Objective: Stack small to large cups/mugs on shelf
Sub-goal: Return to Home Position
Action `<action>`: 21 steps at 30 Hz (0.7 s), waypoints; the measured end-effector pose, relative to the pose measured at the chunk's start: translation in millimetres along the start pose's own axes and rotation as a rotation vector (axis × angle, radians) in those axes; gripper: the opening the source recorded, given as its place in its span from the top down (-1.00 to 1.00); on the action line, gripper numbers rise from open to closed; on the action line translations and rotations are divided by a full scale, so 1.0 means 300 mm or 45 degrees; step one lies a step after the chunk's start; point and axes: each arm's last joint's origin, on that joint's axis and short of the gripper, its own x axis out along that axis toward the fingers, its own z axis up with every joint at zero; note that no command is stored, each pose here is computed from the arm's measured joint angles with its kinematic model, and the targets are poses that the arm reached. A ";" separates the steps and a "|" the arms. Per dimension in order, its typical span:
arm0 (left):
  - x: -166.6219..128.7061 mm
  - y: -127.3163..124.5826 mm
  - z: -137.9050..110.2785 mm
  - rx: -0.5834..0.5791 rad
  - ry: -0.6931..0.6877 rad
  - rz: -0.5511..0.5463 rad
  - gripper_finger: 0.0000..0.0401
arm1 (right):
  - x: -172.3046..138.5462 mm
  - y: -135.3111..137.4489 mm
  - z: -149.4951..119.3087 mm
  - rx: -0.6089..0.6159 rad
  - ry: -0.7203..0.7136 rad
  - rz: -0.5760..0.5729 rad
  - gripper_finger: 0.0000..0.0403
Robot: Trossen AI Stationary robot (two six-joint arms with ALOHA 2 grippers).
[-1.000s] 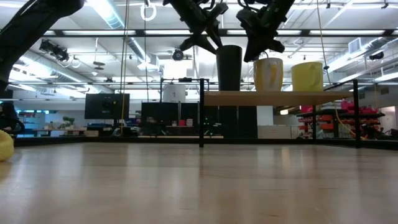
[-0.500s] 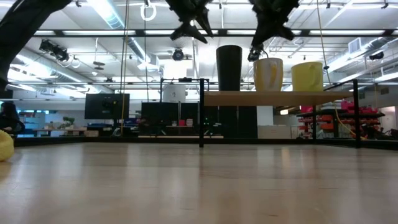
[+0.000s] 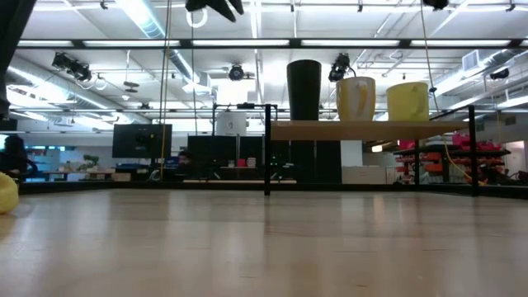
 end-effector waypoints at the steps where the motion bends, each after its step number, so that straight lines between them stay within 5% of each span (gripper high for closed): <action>1: -0.019 -0.009 -0.010 0.014 -0.012 0.025 0.34 | -0.028 -0.002 -0.009 0.010 -0.018 0.027 0.92; 12: -0.126 -0.112 -0.117 0.081 -0.051 0.194 0.42 | -0.203 -0.028 -0.075 0.000 -0.124 0.242 0.93; 21: -0.168 -0.195 -0.194 0.097 -0.076 0.249 0.42 | -0.187 -0.040 -0.108 0.030 0.037 0.165 0.92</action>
